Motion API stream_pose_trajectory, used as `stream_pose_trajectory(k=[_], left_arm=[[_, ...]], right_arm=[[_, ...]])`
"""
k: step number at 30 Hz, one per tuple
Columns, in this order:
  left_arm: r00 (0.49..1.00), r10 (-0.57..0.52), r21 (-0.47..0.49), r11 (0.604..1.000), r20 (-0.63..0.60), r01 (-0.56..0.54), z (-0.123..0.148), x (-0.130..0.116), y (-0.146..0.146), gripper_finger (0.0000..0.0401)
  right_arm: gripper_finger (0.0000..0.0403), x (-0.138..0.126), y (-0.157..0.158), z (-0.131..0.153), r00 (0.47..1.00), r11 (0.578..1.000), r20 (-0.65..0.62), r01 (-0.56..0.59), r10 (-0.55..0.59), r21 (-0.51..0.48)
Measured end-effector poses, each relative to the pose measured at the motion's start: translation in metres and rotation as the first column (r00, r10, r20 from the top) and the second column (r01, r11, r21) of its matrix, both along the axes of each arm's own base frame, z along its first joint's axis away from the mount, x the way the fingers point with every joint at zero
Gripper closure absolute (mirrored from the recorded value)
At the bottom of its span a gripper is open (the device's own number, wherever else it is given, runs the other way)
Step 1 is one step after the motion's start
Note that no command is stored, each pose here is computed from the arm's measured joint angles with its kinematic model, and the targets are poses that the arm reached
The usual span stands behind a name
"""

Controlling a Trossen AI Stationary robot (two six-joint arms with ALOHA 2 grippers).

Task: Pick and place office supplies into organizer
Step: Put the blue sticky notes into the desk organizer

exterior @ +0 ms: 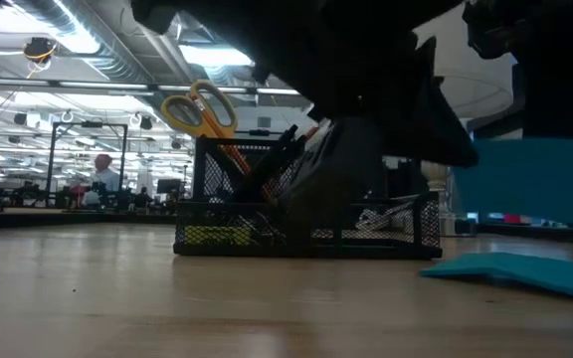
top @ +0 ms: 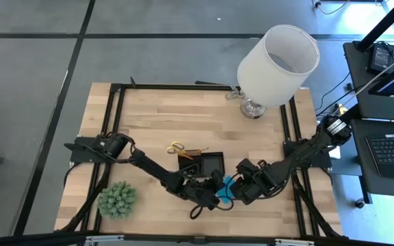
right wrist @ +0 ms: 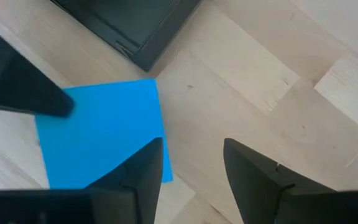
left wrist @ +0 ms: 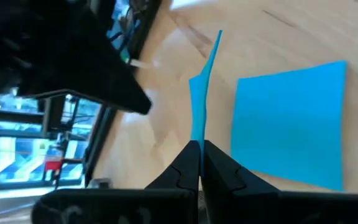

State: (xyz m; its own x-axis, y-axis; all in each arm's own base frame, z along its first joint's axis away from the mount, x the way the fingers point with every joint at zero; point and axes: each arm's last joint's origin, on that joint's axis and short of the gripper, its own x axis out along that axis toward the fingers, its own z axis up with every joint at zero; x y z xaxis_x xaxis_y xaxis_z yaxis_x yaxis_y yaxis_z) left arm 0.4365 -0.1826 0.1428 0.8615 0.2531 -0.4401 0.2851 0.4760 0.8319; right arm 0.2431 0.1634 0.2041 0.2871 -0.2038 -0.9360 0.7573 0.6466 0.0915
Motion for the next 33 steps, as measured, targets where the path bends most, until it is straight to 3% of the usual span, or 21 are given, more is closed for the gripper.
stream_pose_trajectory(k=[4, 7, 12, 16, 23, 28, 33], left_arm=[[0.997, 0.067, 0.028, 0.997, 0.050, -0.068, 0.012, -0.002, -0.001, 0.0399], [0.983, 0.160, 0.102, 0.980, 0.095, -0.169, 0.022, -0.007, -0.003, 0.0399], [0.920, 0.338, 0.149, 0.917, 0.197, -0.369, 0.037, -0.015, -0.004, 0.0399], [0.874, 0.422, 0.150, 0.874, 0.240, -0.462, 0.037, -0.018, -0.003, 0.0399], [0.828, 0.498, 0.030, 0.853, 0.257, -0.522, 0.032, -0.018, 0.005, 0.0399], [0.814, 0.542, 0.010, 0.831, 0.209, -0.556, 0.042, -0.014, 0.012, 0.0399], [0.798, 0.599, -0.194, 0.792, 0.066, -0.579, 0.061, -0.012, 0.019, 0.0399]], right_arm=[[0.0232, -0.001, 0.000, 0.000, 1.000, 1.000, -0.006, -0.001, 0.001, -0.004], [0.0232, -0.002, -0.001, -0.001, 1.000, 1.000, -0.022, -0.001, 0.001, -0.016], [0.0232, -0.004, -0.003, -0.001, 0.999, 1.000, -0.044, 0.002, -0.003, -0.031], [0.0232, -0.006, -0.004, -0.001, 0.998, 0.999, -0.064, 0.002, -0.005, -0.045], [0.0232, -0.013, -0.009, -0.001, 0.991, 0.996, -0.132, -0.003, -0.009, -0.087], [0.0232, -0.016, -0.010, -0.001, 0.985, 0.995, -0.170, -0.006, -0.011, -0.099], [0.0232, -0.016, -0.011, -0.001, 0.984, 0.995, -0.176, -0.008, -0.010, -0.103]])
